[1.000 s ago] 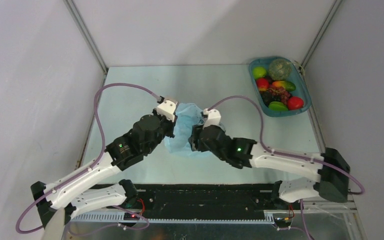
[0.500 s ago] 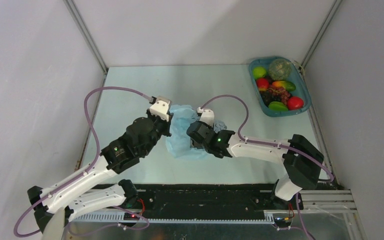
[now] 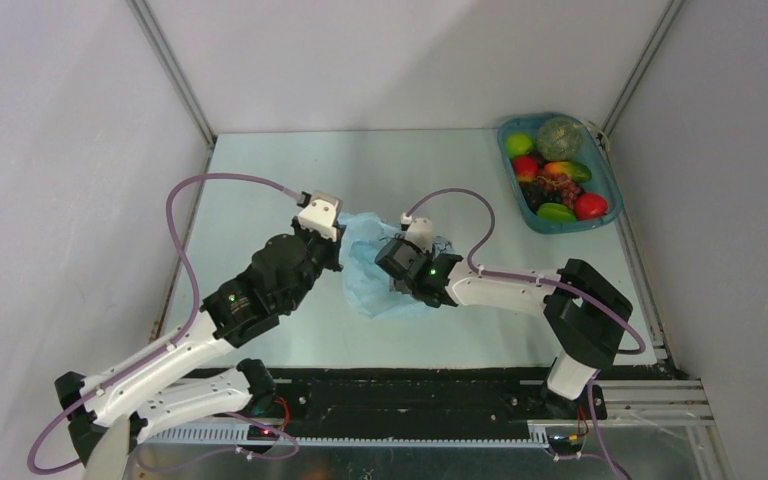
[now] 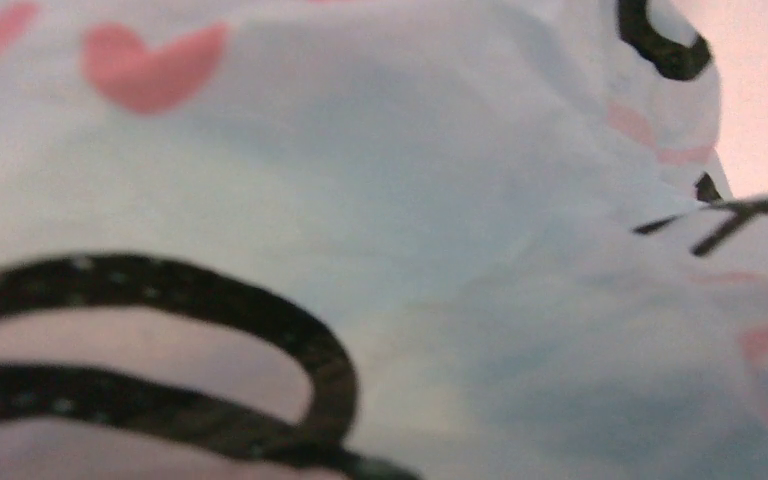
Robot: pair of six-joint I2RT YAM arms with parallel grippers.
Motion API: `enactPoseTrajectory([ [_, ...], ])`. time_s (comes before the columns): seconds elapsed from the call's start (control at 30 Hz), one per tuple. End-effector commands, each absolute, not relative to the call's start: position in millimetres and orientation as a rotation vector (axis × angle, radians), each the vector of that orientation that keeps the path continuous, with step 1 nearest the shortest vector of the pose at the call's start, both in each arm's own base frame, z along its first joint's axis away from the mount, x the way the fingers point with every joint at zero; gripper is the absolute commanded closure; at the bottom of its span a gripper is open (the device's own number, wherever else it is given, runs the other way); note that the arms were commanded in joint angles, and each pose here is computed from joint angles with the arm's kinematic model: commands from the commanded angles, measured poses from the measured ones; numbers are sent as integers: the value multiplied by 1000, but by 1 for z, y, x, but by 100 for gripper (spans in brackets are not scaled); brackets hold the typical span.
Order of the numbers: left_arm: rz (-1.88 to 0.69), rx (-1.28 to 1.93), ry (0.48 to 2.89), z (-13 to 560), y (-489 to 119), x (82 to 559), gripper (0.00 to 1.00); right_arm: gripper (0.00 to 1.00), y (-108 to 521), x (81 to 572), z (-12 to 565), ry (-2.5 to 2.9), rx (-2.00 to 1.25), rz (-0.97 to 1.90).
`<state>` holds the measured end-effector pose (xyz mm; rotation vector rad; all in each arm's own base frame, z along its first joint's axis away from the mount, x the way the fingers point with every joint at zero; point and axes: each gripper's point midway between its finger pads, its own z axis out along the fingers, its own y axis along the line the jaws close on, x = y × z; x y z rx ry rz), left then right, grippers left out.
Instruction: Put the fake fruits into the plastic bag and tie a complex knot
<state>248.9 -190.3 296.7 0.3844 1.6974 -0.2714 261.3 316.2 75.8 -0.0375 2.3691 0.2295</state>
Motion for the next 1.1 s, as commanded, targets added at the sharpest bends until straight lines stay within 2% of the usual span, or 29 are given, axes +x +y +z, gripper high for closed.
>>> enactPoseTrajectory([
  [0.0, -238, 326, 1676, 302, -183, 256, 100, 51, 308, 277, 94, 2278, -33, 131],
  [0.33, -135, 283, 1666, 303, -166, 261, 100, 76, 284, 278, 99, 2240, -16, -1],
  [0.53, -119, 270, 1678, 300, -164, 264, 100, 99, 304, 275, 130, 2214, -28, 180],
  [0.7, -110, 230, 1691, 299, -158, 270, 100, 100, 332, 261, 191, 2104, -86, 498],
  [0.73, -100, 226, 1693, 299, -156, 271, 100, 100, 339, 259, 218, 2025, -98, 594],
  [0.77, -80, 216, 1694, 299, -152, 273, 100, 100, 339, 253, 218, 2005, -117, 623],
  [0.8, -69, 212, 1694, 299, -150, 274, 100, 100, 341, 250, 244, 1927, -101, 713],
  [0.93, -18, 165, 1705, 298, -134, 282, 100, 100, 321, 244, 279, 1787, -2, 871],
  [1.07, 80, 103, 1720, 298, -108, 292, 100, 100, 288, 238, 290, 1692, 90, 919],
])
